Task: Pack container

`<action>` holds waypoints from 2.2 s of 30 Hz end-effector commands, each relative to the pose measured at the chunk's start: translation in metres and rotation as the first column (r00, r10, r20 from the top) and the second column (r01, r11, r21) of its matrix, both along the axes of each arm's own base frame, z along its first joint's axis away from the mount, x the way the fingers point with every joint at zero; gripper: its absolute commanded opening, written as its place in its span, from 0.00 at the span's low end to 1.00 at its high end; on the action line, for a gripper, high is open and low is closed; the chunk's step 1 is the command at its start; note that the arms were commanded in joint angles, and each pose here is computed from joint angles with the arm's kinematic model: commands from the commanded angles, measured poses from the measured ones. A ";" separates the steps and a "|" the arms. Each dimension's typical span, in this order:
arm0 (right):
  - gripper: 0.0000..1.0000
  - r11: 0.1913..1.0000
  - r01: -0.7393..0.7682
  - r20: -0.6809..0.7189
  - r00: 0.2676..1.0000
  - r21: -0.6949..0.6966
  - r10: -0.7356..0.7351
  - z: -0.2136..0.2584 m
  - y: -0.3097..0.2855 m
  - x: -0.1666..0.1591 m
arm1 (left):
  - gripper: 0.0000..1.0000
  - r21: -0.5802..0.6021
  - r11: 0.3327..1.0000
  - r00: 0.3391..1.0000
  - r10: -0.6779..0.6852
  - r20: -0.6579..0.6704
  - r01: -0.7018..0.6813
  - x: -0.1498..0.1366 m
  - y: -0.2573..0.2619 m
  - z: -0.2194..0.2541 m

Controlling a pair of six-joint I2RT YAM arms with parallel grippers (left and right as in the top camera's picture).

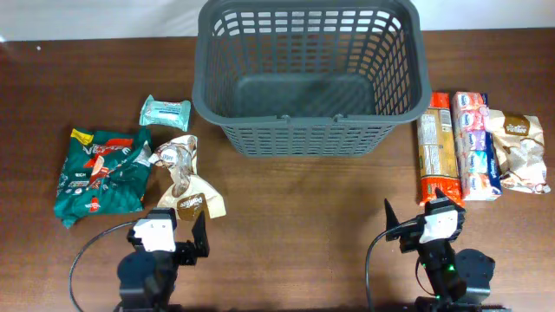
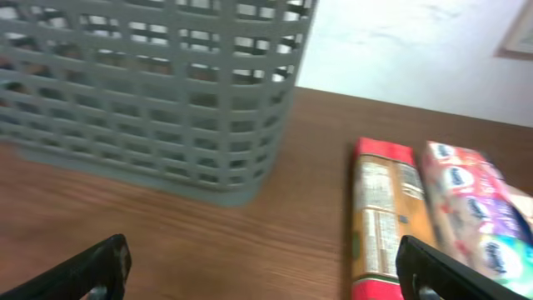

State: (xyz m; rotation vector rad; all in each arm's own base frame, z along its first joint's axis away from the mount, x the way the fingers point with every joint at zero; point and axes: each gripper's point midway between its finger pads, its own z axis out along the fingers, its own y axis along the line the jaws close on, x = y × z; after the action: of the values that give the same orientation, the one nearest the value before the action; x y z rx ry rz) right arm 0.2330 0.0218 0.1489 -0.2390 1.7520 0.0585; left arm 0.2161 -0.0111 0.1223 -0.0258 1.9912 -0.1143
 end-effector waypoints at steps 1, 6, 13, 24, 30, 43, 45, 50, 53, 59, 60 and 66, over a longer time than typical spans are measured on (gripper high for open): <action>0.99 0.994 -0.080 0.025 0.997 0.073 0.079 0.018 0.016 -0.006 | 0.99 0.003 0.999 0.997 0.040 0.069 -0.041 -0.009 0.006 0.067; 0.99 0.995 -0.065 0.041 0.997 0.075 0.062 0.050 0.015 -0.018 | 0.99 0.066 0.981 0.982 0.175 0.071 -0.180 -0.012 0.033 0.141; 0.99 0.984 0.176 -0.038 0.984 0.032 -0.175 0.089 -0.023 -0.040 | 0.99 0.205 0.974 0.983 0.124 -0.137 -0.094 0.024 0.033 0.196; 0.99 0.970 0.220 -0.429 0.870 -0.104 -0.244 0.109 -0.039 -0.043 | 0.99 0.073 0.993 0.937 0.108 -0.331 -0.089 0.092 0.068 0.259; 0.99 0.990 0.136 -0.494 0.858 -0.043 -0.139 0.101 -0.023 -0.027 | 0.99 0.051 0.990 0.886 0.138 -0.443 -0.128 0.086 0.081 0.237; 0.99 0.979 -0.033 -0.563 0.814 0.203 0.144 0.092 0.025 -0.012 | 0.99 0.260 0.935 0.664 0.353 -0.659 -0.240 0.095 0.143 0.165; 0.99 0.978 -0.028 -0.580 0.802 0.207 0.145 0.088 0.025 -0.011 | 0.99 0.267 0.939 0.608 0.343 -0.716 -0.216 0.101 0.152 0.140; 0.99 0.965 0.042 -0.624 0.770 0.260 0.135 0.081 0.024 -0.008 | 1.00 0.244 0.958 0.454 0.286 -0.844 -0.150 0.108 0.175 0.079; 0.99 0.963 0.053 -0.639 0.757 0.266 0.135 0.077 0.024 -0.006 | 0.97 0.224 0.959 0.387 0.276 -0.880 -0.174 0.106 0.189 0.055; 0.99 0.962 0.070 -0.680 0.720 0.265 0.135 0.065 0.023 0.000 | 0.80 0.141 0.977 0.350 0.189 -0.917 -0.158 0.118 0.182 0.019; 0.99 0.961 0.072 -0.686 0.715 0.266 0.136 0.064 0.023 0.001 | 0.81 0.140 0.981 0.349 0.179 -0.920 -0.136 0.120 0.179 0.016; 0.99 0.960 0.085 -0.718 0.682 0.267 0.140 0.053 0.022 0.006 | 0.86 0.244 0.969 0.338 0.243 -0.909 -0.041 0.130 0.172 0.007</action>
State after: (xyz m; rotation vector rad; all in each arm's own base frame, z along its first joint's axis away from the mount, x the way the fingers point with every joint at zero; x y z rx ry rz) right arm 0.2357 0.0399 0.1996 -0.0086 2.5202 0.4605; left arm 0.3452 0.1663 0.1384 -0.3039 3.1413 0.1923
